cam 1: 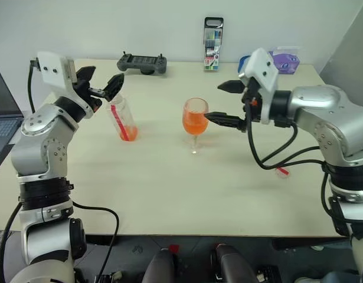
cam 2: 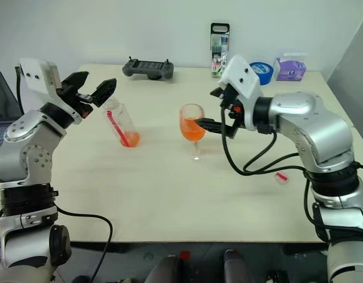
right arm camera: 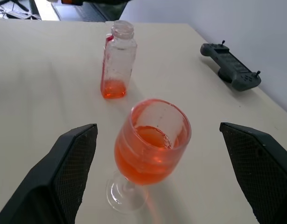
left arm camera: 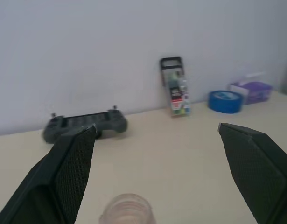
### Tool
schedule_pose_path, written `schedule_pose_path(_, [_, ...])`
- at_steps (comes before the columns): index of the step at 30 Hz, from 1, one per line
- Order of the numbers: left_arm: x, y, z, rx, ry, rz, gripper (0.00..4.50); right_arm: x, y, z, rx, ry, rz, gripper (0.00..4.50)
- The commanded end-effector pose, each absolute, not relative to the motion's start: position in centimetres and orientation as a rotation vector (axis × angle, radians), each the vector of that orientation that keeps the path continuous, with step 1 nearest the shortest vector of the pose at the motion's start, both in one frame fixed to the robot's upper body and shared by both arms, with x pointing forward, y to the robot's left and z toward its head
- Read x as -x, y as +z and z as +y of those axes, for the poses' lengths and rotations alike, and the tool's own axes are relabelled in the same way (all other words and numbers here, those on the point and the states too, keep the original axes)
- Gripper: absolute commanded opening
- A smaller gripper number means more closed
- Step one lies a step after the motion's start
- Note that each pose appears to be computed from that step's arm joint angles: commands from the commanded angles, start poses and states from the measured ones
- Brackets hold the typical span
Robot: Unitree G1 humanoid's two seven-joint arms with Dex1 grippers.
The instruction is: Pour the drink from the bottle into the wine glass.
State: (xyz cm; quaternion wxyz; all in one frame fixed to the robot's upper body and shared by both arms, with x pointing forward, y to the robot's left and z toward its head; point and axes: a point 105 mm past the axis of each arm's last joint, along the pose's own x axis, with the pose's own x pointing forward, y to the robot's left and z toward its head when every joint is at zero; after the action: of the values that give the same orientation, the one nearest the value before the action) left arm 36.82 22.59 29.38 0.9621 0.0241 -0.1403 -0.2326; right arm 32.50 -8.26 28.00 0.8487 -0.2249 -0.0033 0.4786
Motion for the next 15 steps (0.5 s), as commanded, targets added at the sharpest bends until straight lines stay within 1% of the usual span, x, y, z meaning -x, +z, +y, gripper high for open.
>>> schedule_pose_path(1, [-34.8, 31.3, 21.3, -0.081, -0.61, -0.32, 4.47, -30.5, 30.1, -9.6, 0.435, 1.004, -0.066, 4.5])
schedule_pose_path(5, [-35.2, 31.5, 22.2, -0.114, -0.58, -0.307, 4.47, -30.4, 29.4, -11.3, 0.416, 0.935, -0.028, 4.5])
schedule_pose_path(7, [-35.2, 31.8, 22.2, -0.097, -0.606, -0.314, 4.47, -30.5, 28.9, -11.7, 0.416, 0.914, -0.011, 4.5])
schedule_pose_path(10, [-34.8, 31.3, 21.7, -0.134, -0.683, -0.269, 4.47, -30.5, 28.3, -12.2, 0.41, 0.892, 0.011, 4.5])
schedule_pose_path(15, [-31.6, 30.4, 21.5, -0.063, -0.915, -0.131, 4.47, -29.7, 27.7, -13.5, 0.371, 0.873, 0.04, 4.5])
